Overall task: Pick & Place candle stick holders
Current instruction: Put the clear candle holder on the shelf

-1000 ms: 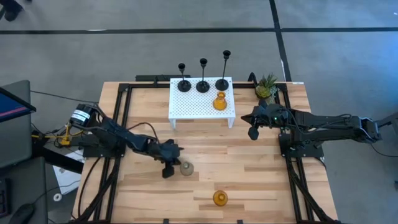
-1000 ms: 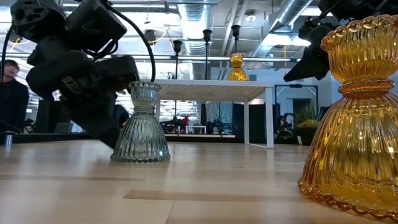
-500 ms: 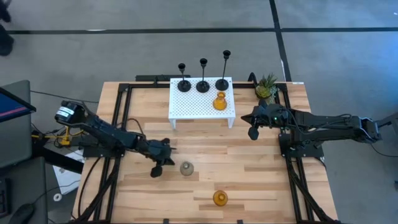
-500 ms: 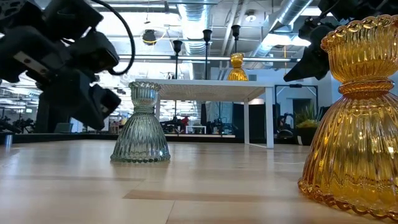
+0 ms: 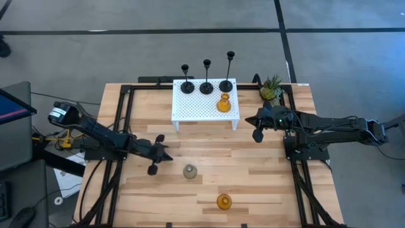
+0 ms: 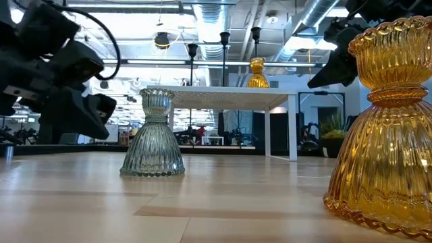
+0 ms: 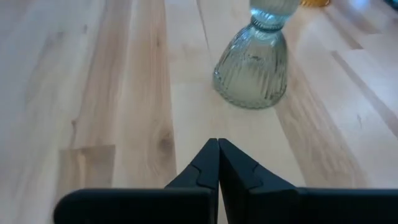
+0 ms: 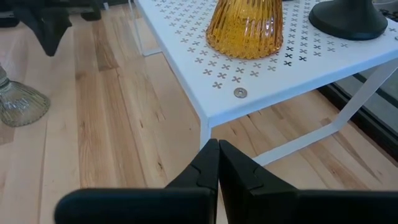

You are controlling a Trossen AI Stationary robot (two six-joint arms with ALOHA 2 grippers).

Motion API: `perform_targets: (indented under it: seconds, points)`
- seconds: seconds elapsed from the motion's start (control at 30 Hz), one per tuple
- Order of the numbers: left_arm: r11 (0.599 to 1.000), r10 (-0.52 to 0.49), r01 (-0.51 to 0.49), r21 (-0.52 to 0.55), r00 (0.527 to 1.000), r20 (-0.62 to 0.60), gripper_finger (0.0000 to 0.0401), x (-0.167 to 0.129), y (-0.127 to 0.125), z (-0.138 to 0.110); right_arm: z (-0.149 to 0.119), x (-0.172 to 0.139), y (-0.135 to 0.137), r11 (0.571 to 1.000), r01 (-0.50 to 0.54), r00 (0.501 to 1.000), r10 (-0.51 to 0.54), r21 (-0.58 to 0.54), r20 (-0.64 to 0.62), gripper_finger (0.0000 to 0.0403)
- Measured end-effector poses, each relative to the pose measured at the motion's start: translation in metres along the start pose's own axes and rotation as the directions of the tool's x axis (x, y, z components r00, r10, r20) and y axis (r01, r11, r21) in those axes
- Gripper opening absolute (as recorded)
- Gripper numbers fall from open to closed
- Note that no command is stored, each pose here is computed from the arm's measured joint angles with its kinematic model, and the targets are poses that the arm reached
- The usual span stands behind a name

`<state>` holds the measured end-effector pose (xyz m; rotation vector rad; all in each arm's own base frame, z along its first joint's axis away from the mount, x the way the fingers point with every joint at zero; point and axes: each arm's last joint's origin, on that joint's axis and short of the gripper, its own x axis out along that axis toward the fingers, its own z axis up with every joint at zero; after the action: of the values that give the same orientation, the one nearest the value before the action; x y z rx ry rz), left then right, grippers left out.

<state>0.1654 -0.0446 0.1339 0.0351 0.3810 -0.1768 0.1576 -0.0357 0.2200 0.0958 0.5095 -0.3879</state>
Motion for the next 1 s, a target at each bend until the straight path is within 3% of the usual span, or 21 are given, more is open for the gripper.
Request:
perform_targets:
  seconds: [0.2, 0.37, 0.67, 1.0]
  points:
    - [0.999, -0.009, 0.005, 0.041, 0.995, 0.1, 0.0003, -0.015, 0.001, -0.006, 0.0, 0.0, 0.0, 1.0, 0.0, 1.0, 0.0, 0.001, 0.002, 0.0]
    - [0.996, -0.087, 0.084, 0.027, 0.98, 0.179, 0.0005, -0.017, -0.001, 0.002, 0.0, 0.0, 0.0, 1.0, 0.0, 1.0, 0.0, 0.0, 0.003, 0.0]
    - [0.999, -0.033, 0.03, 0.023, 0.989, 0.142, 0.0015, -0.012, 0.0, -0.003, 0.0, 0.0, 0.0, 1.0, 0.001, 1.0, -0.001, 0.0, 0.003, 0.0]
    - [0.999, -0.032, 0.029, 0.023, 0.99, 0.135, 0.0066, -0.011, 0.001, -0.004, 0.0, 0.0, 0.0, 1.0, 0.003, 1.0, -0.003, 0.0, 0.003, 0.0]
